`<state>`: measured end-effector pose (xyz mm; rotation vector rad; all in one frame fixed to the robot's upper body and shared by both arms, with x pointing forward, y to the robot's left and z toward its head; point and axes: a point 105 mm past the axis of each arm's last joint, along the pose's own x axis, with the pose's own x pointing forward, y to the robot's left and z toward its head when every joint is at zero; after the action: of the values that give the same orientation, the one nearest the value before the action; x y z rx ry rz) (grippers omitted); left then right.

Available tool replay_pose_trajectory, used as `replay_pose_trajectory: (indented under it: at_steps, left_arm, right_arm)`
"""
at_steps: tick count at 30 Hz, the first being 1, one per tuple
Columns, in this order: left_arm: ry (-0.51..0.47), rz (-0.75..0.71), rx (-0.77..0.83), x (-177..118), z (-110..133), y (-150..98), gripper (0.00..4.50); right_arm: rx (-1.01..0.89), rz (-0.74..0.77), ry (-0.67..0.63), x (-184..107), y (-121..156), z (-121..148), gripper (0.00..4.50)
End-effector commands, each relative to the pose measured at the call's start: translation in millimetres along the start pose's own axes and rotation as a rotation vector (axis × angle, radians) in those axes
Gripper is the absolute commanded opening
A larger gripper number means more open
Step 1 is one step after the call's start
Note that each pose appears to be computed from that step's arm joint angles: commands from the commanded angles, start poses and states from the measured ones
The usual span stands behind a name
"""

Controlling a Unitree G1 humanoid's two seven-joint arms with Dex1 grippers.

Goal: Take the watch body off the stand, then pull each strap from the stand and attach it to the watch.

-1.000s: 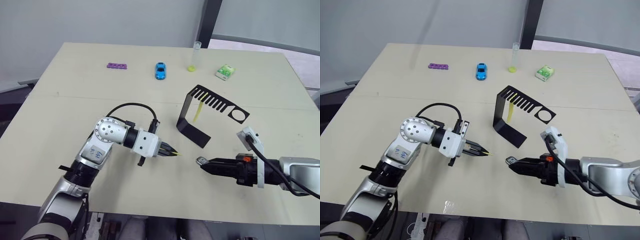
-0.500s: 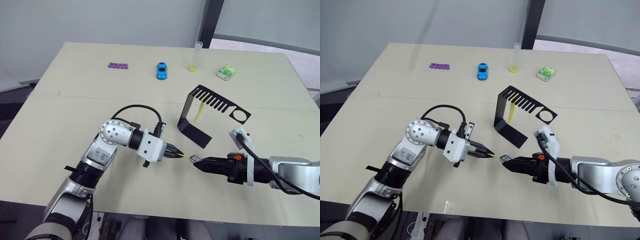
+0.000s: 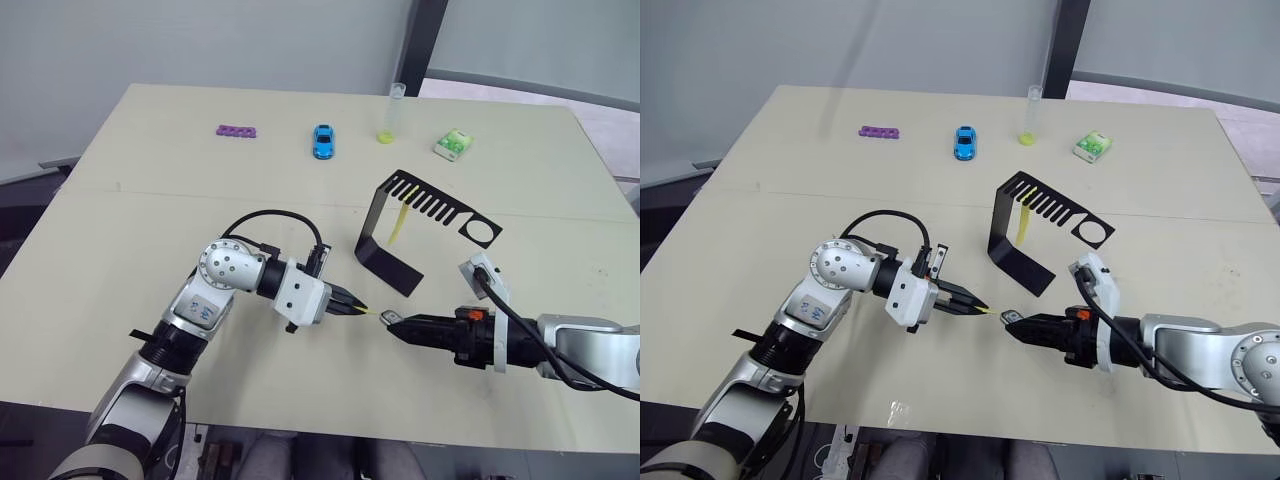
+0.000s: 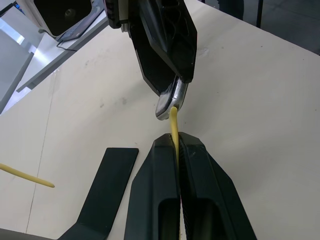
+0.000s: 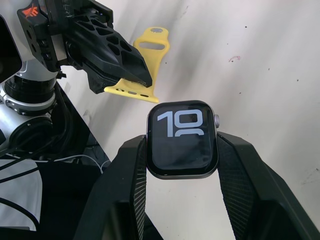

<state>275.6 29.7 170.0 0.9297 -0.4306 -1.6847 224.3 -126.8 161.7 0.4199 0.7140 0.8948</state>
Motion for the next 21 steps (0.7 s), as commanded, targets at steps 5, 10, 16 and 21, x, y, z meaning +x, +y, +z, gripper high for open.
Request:
replay_pose_trajectory:
  at_steps: [5,10,16,21]
  left_arm:
    - [-0.012,0.003,0.051,0.0,8.4,5.6,0.0]
    - [-0.015,0.008,0.05,-0.1,9.3,5.5,0.0]
    - [-0.019,0.014,0.051,-0.9,10.8,6.2,0.0]
    - [-0.022,0.012,0.049,-0.8,11.2,5.4,0.0]
  right_arm:
    - [-0.001,0.049,-0.033,-1.2,8.3,5.9,1.51]
    - [0.004,0.058,-0.04,-1.6,8.6,6.7,1.51]
    - [0.006,0.054,-0.036,-2.1,7.6,6.2,1.51]
    - [0.007,0.055,-0.036,-2.3,7.5,6.1,1.51]
